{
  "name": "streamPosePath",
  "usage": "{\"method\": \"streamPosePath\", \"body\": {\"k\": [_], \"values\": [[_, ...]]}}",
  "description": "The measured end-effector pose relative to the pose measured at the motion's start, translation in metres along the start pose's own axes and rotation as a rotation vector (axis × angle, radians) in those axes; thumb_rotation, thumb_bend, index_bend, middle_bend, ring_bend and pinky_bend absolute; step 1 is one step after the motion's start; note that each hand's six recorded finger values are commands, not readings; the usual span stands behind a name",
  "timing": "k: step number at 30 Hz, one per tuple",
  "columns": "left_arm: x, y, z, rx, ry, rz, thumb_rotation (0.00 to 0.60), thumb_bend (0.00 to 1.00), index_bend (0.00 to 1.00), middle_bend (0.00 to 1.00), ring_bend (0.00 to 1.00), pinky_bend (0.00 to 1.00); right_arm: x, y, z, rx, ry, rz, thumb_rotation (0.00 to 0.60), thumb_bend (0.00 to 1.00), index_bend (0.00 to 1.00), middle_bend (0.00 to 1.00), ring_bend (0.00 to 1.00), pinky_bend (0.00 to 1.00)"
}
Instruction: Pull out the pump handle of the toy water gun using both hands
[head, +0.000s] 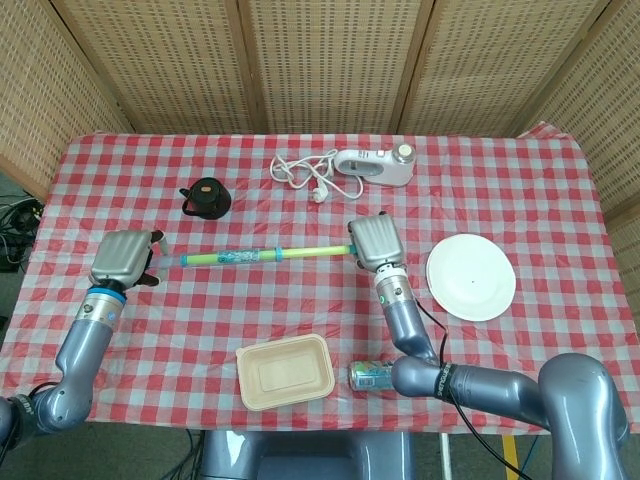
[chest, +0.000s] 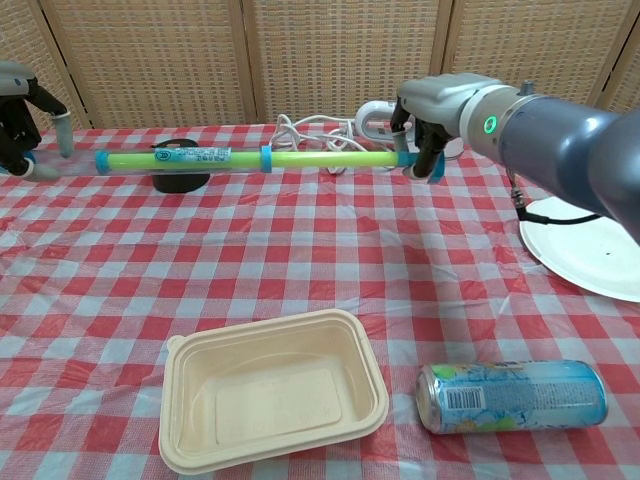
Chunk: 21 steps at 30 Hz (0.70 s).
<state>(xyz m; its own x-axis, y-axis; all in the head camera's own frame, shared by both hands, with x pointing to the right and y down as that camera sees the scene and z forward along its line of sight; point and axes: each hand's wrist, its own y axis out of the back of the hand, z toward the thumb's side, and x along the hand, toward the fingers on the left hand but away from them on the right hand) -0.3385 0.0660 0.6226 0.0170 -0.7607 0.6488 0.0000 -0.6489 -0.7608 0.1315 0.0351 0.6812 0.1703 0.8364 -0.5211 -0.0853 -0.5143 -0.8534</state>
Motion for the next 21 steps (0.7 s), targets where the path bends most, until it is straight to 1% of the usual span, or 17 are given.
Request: {"method": "streamPosePath", "body": {"k": [6,12,21], "values": [[-0.001,-0.007,-0.025,0.009,0.043,-0.009,0.600,0.44,0.59,0.83,0.79,0.69,-0.002,0.002,-0.019,0.045,-0.039,-0.013,0.600,0.54,0.82,1.00,0.96,0.44],[0.000,-0.008,-0.041,0.016,0.067,-0.011,0.600,0.44,0.60,0.83,0.79,0.69,-0.004,0.005,-0.031,0.065,-0.067,-0.022,0.600,0.54,0.82,1.00,0.96,0.44],[0.000,-0.007,-0.045,0.026,0.062,-0.007,0.600,0.44,0.59,0.83,0.79,0.69,-0.003,0.011,-0.043,0.095,-0.101,-0.028,0.600,0.54,0.82,1.00,0.96,0.44]]}}
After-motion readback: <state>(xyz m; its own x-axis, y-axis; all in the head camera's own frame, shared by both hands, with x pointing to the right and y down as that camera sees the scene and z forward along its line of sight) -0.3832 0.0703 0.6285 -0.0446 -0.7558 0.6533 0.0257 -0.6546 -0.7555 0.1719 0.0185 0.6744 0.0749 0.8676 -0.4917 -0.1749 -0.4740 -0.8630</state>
